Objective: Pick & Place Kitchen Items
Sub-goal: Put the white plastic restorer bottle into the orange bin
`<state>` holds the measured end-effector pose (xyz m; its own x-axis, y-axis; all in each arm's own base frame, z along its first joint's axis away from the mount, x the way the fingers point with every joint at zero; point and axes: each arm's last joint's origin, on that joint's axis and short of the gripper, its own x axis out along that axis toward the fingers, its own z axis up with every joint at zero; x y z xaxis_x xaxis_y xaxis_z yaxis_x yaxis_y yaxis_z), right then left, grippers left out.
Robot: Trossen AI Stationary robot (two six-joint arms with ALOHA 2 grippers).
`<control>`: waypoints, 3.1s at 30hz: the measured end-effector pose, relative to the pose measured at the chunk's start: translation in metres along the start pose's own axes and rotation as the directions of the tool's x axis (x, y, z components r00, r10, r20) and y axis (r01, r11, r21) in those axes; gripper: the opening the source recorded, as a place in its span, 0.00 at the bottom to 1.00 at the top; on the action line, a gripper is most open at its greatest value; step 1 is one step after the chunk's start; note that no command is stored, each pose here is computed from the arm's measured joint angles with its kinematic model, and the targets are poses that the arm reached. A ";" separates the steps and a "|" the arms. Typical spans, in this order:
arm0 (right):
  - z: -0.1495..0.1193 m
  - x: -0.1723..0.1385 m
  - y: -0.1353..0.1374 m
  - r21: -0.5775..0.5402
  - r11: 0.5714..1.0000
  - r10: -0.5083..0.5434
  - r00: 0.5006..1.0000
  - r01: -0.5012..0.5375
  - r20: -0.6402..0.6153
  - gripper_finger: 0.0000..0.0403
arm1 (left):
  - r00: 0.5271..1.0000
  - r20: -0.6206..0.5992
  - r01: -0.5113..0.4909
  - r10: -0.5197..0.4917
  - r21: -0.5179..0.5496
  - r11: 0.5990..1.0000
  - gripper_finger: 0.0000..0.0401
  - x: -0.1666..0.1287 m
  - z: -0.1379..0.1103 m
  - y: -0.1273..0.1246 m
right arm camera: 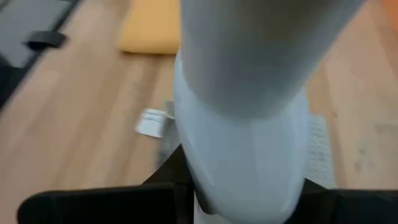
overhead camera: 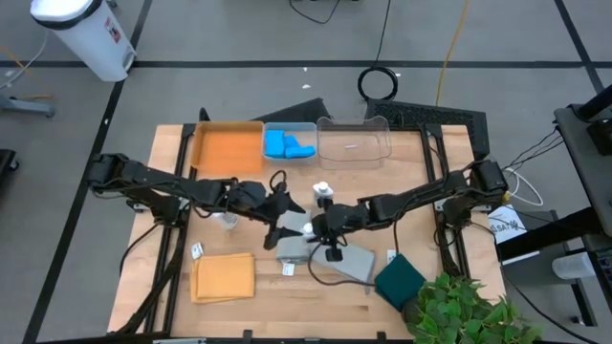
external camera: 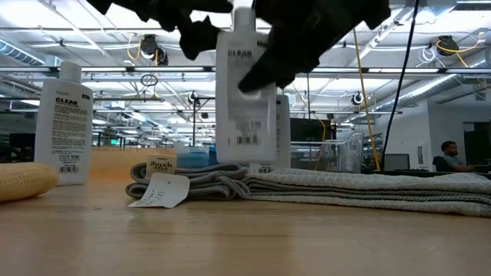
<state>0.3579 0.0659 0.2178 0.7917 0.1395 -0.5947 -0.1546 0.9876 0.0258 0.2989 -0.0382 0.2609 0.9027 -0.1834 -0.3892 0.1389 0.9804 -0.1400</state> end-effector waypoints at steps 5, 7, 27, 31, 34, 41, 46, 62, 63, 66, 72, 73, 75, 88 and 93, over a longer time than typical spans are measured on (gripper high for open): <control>0.000 -0.002 0.000 0.003 1.000 0.002 1.000 -0.002 -0.011 0.16 | 1.000 -0.008 -0.010 0.010 0.003 1.000 0.79 -0.010 0.002 0.002; -0.001 -0.001 0.001 0.002 1.000 0.010 1.000 -0.010 -0.012 0.16 | 1.000 0.022 -0.008 0.008 0.002 1.000 0.79 -0.015 0.007 0.001; 0.000 -0.001 -0.002 0.007 1.000 0.002 1.000 -0.002 -0.008 0.16 | 0.997 0.072 -0.003 0.001 0.020 1.000 0.79 0.020 -0.004 -0.002; 0.000 -0.002 -0.002 0.007 1.000 0.002 1.000 -0.002 -0.007 0.17 | 0.995 0.102 0.000 -0.002 0.023 1.000 0.79 0.020 -0.001 -0.002; 0.000 -0.002 -0.002 0.005 1.000 0.002 1.000 -0.002 -0.004 0.16 | 0.995 0.103 0.001 -0.003 0.022 1.000 0.78 0.020 -0.001 -0.002; 0.000 -0.002 -0.002 0.004 1.000 0.002 1.000 -0.002 -0.004 0.17 | 0.995 0.099 0.015 -0.015 0.000 1.000 0.60 0.020 -0.001 -0.002; 0.000 -0.002 -0.002 0.004 1.000 0.001 1.000 -0.001 -0.004 0.16 | 0.995 0.095 0.032 -0.032 -0.004 0.999 0.48 0.023 -0.003 -0.004; -0.001 -0.002 -0.003 0.007 1.000 -0.004 1.000 0.005 -0.012 0.17 | 0.991 0.132 0.024 -0.023 -0.002 1.000 0.36 0.036 -0.007 0.002; -0.001 -0.002 -0.003 0.008 1.000 -0.003 1.000 0.003 -0.013 0.17 | 0.991 0.132 0.023 -0.023 -0.001 1.000 0.34 0.036 -0.007 0.002; -0.001 -0.002 -0.002 0.016 1.000 0.002 1.000 -0.001 -0.013 0.17 | 0.991 0.128 0.024 -0.025 0.006 1.000 0.30 0.036 -0.007 0.002; 0.003 -0.001 -0.003 0.012 1.000 0.000 1.000 0.000 0.026 0.24 | 0.991 0.132 -0.003 0.003 0.003 1.000 0.30 0.030 -0.003 0.001; 0.004 -0.002 -0.003 0.010 1.000 -0.003 0.999 0.003 0.044 0.26 | 0.991 0.135 -0.019 0.018 0.004 1.000 0.30 0.026 -0.001 0.001; 0.008 -0.002 -0.003 0.006 1.000 -0.009 0.998 0.009 0.068 0.30 | 0.988 0.145 -0.055 0.053 0.014 0.998 0.30 0.013 0.006 0.000; 0.019 -0.005 -0.010 0.050 0.972 -0.236 0.954 0.231 0.186 0.50 | 0.937 0.187 -0.304 0.296 0.017 0.953 0.29 -0.088 0.032 -0.002; 0.023 -0.006 -0.010 0.055 0.971 -0.239 0.942 0.233 0.236 0.55 | 0.922 0.199 -0.341 0.334 0.005 0.940 0.29 -0.117 0.033 -0.003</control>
<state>0.3687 0.0572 0.2398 0.9221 -0.0882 -0.3767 0.0668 0.9953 -0.0696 0.2063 -0.0172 0.3365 0.9592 0.1723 -0.2243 -0.1755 0.9845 0.0060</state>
